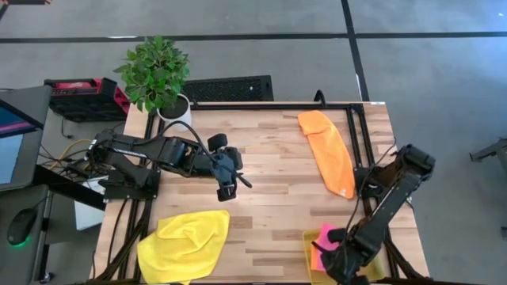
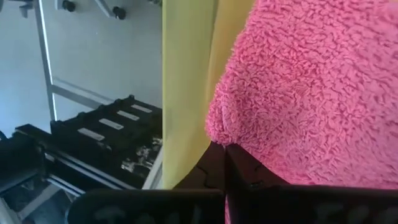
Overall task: Fold microfiber towels
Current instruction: Put the pink microfiber cloth into the bin
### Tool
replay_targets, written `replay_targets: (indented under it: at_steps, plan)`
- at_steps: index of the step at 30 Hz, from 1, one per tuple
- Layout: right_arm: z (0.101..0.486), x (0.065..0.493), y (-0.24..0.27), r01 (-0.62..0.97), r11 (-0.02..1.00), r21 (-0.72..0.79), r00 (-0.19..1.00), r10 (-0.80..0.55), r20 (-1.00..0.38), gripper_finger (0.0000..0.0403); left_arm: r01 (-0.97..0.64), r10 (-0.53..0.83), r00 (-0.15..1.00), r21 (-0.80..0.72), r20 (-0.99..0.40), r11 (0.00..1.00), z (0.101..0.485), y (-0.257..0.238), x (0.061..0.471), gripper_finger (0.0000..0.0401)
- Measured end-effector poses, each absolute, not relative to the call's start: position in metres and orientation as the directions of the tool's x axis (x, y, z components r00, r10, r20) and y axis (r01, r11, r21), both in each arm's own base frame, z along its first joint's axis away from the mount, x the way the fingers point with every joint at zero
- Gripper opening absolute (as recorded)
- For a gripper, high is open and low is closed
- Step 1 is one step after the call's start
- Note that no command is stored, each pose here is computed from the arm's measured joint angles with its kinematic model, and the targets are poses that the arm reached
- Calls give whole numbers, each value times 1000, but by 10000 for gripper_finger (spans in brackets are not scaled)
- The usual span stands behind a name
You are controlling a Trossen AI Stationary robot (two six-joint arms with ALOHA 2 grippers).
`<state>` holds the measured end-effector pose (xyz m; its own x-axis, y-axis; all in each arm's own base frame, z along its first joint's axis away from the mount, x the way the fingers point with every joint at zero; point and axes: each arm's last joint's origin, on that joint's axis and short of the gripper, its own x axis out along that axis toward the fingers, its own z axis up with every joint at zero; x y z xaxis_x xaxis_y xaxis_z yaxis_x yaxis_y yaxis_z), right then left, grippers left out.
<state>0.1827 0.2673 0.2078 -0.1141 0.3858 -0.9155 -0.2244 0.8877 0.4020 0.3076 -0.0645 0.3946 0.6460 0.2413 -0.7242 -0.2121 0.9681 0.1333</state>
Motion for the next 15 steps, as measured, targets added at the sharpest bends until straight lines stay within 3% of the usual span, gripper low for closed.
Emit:
replay_targets:
  at_steps: [15]
  plan:
    - [202,188,266,-146,907,396,-120,381,-917,37,45,-48,627,-25,-778,999,393,-73,307,150]
